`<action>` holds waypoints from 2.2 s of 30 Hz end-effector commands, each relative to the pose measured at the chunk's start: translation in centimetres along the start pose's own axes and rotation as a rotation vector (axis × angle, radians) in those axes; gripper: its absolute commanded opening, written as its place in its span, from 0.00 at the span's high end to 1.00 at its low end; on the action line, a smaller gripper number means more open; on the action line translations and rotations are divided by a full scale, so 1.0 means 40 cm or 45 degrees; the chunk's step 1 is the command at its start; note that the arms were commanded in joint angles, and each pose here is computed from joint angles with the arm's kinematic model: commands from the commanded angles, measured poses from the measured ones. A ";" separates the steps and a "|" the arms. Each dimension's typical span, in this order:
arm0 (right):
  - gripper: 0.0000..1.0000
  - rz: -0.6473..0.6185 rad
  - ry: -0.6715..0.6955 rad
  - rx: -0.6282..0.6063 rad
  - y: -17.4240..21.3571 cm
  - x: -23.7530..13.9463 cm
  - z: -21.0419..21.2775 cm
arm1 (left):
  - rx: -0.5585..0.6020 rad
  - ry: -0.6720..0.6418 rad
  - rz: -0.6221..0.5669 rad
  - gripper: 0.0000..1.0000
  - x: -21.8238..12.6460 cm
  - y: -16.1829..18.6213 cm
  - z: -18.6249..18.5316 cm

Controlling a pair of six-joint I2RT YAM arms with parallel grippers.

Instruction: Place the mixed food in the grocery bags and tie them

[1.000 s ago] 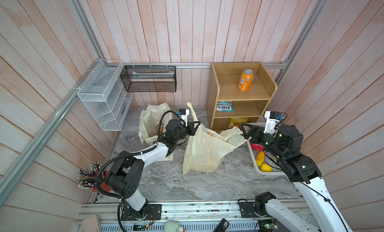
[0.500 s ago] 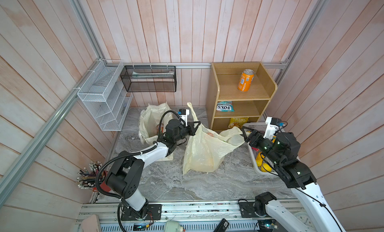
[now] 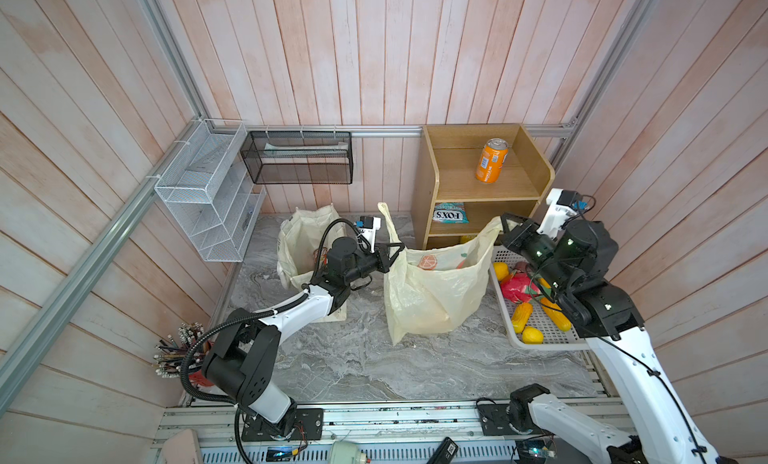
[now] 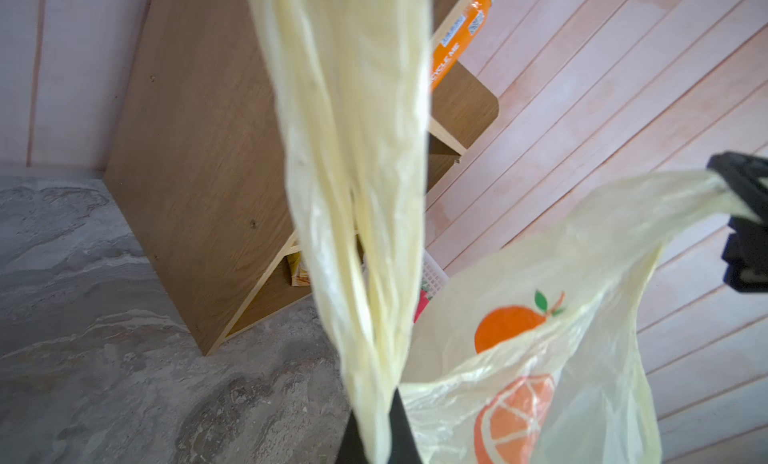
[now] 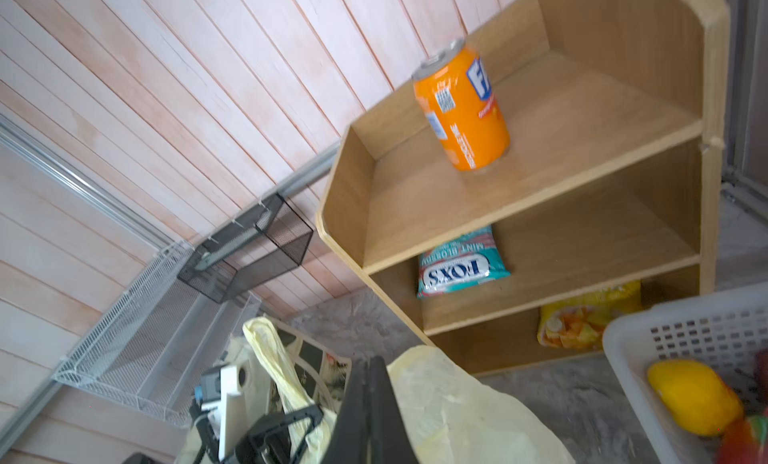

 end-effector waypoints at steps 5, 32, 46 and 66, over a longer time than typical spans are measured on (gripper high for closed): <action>1.00 0.097 0.180 0.075 0.078 -0.008 -0.065 | 0.126 0.075 0.044 1.00 -0.010 -0.016 -0.053; 1.00 0.028 0.186 0.135 0.178 0.001 0.029 | 0.344 0.218 0.279 1.00 0.087 0.054 -0.096; 1.00 0.002 0.222 -0.036 0.188 0.128 0.098 | 0.164 0.331 0.274 1.00 0.095 0.068 -0.026; 1.00 0.510 -0.160 -0.505 0.310 0.219 0.141 | 0.223 0.425 0.504 1.00 0.105 0.086 -0.017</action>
Point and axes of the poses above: each gripper's point midway between its finger pads, its own x axis out along the fingers, its own z axis along the line the jaws close on, y = z × x, the point moved 4 cm from there along -x, back along the fingers, and after that the axes turned 9 degrees about -x, right-handed, at the moved point
